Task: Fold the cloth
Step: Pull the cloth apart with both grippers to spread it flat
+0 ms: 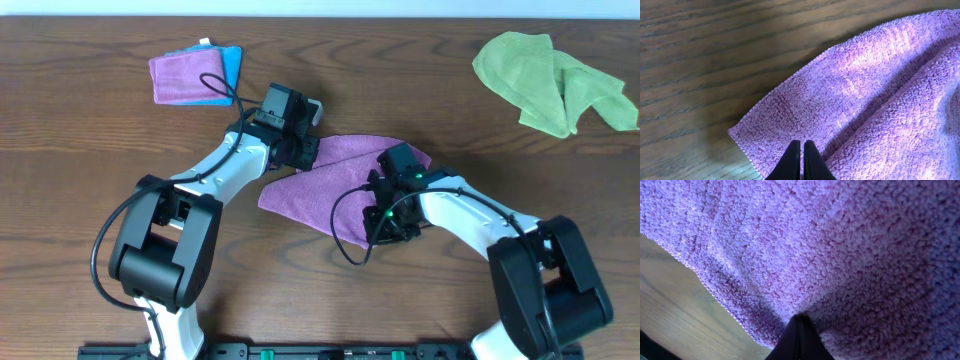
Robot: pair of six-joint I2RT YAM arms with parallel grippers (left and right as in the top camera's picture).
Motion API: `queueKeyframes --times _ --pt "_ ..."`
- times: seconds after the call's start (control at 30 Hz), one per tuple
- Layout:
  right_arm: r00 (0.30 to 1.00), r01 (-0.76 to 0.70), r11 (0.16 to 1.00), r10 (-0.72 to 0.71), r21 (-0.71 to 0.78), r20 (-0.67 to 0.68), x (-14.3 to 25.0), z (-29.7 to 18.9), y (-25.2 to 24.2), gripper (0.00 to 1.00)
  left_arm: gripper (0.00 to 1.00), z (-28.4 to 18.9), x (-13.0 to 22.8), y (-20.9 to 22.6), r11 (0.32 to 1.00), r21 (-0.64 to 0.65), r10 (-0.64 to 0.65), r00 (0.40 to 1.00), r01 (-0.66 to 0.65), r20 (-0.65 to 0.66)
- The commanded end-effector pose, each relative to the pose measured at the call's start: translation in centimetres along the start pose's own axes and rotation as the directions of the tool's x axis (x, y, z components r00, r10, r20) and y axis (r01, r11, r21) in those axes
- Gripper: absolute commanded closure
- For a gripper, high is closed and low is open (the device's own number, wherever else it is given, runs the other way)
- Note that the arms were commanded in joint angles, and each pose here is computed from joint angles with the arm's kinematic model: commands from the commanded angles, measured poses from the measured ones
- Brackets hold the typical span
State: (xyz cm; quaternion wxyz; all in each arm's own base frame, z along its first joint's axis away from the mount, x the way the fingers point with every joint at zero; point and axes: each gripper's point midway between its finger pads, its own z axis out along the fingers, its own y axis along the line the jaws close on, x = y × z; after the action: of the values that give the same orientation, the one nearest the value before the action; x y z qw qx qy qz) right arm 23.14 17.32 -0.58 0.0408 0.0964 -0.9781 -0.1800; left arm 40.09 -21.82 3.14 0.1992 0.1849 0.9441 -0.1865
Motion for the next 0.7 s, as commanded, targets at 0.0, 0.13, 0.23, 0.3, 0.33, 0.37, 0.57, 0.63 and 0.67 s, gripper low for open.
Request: queueKeyframes --times 0.0,0.13,0.23,0.3,0.33,0.37,0.57,0.63,0.67 --pt "0.999 0.006 0.996 -0.003 0.085 -0.039 1.3 1.1 -1.5 0.99 0.94 0.4 0.1 -0.1 1.000 0.002 0.007 1.000 -0.007 -0.005" --pt "0.999 0.007 0.996 -0.004 0.084 -0.036 1.2 1.1 -1.4 0.99 0.94 0.5 0.0 -0.2 1.000 0.000 0.013 1.000 -0.013 0.000" --pt "0.999 0.007 0.996 -0.004 0.084 -0.036 1.2 1.1 -1.4 0.99 0.95 0.9 0.4 0.1 1.000 -0.011 0.013 1.000 -0.013 -0.012" --pt "0.999 0.007 0.996 -0.004 0.084 -0.036 1.2 1.1 -1.4 0.99 0.94 1.4 0.7 0.4 1.000 -0.021 0.009 1.000 -0.009 -0.025" --pt "0.999 0.007 0.996 -0.004 0.084 -0.036 1.2 1.1 -1.4 0.99 0.94 1.6 0.9 0.5 1.000 -0.021 0.007 1.000 -0.008 -0.031" --pt "0.999 0.007 0.996 -0.004 0.084 -0.036 1.2 1.1 -1.4 0.99 0.94 1.7 1.1 0.5 1.000 -0.022 0.006 0.999 -0.007 -0.035" --pt "0.999 0.007 0.996 -0.004 0.084 -0.037 1.2 1.1 -1.4 0.99 0.94 2.7 1.8 1.1 0.999 -0.039 -0.001 0.998 -0.001 -0.060" --pt "0.999 0.007 0.996 -0.004 0.084 -0.037 1.2 1.1 -1.4 0.99 0.94 2.9 2.0 1.5 0.999 -0.054 -0.002 0.998 -0.001 -0.064" --pt "0.999 0.006 0.996 -0.003 0.084 -0.037 1.2 1.1 -1.4 0.99 0.94 3.0 2.0 1.5 0.998 -0.056 -0.002 0.998 -0.001 -0.064"
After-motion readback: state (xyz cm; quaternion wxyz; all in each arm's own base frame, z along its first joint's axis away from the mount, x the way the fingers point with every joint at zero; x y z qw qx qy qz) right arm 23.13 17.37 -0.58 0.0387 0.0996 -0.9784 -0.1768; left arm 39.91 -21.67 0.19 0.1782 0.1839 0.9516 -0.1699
